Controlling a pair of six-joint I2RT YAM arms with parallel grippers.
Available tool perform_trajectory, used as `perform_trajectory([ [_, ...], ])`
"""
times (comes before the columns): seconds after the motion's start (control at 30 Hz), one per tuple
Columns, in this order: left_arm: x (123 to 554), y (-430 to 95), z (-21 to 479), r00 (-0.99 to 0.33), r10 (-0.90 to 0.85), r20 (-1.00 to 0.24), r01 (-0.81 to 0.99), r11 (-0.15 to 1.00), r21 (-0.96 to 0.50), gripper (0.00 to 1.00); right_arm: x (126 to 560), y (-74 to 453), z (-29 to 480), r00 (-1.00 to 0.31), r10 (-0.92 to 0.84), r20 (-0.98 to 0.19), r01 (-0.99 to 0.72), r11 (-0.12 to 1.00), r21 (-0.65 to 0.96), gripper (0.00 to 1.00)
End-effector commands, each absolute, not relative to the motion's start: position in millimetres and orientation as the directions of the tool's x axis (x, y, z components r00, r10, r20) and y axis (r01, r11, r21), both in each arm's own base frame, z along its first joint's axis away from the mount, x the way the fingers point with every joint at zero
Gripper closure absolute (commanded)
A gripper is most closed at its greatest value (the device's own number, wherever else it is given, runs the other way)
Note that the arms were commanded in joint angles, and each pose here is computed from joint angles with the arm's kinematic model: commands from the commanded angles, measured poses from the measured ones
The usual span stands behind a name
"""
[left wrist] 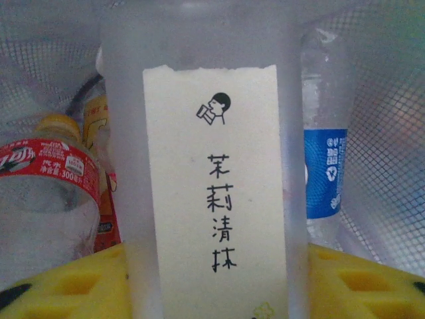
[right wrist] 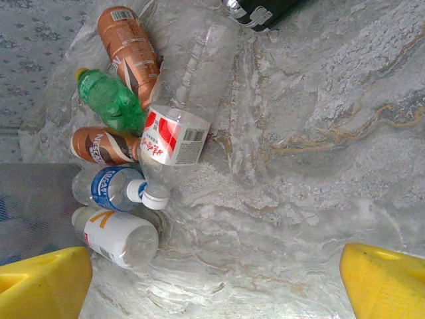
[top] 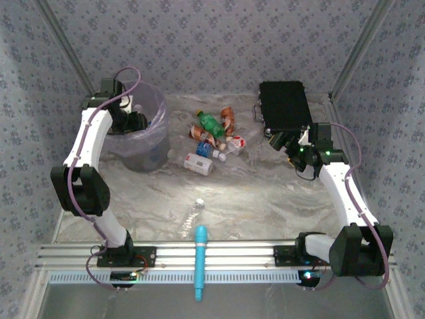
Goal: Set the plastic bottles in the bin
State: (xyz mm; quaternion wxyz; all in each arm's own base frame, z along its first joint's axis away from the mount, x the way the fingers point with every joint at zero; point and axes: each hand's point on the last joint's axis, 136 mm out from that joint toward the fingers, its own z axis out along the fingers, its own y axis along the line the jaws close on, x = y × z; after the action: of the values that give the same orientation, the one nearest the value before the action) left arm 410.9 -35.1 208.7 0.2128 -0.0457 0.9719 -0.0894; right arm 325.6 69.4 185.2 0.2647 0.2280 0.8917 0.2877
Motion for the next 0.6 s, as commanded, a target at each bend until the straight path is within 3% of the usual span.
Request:
perform_trajectory([
  [0.0,411,-40,211,-0.905,-0.128,-0.406,-0.038,0.974,-0.224,0.33,321,74,179,-0.780,0.531,-0.331,0.240,0.743,0.625,0.02],
  [0.2,410,-38,226,-0.890,-0.123,-0.438,-0.031,0.977,-0.211,0.14,317,87,167,-0.805,0.514,-0.296,0.247,0.744,0.621,0.02],
  [0.47,410,-30,260,-0.851,-0.102,-0.515,-0.018,0.986,-0.165,0.01,329,118,162,-0.810,0.519,-0.273,0.255,0.731,0.632,0.01],
  [0.57,408,-24,284,-0.816,-0.093,-0.571,-0.021,0.991,-0.131,0.00,327,138,160,-0.839,0.461,-0.288,0.223,0.775,0.591,0.02],
])
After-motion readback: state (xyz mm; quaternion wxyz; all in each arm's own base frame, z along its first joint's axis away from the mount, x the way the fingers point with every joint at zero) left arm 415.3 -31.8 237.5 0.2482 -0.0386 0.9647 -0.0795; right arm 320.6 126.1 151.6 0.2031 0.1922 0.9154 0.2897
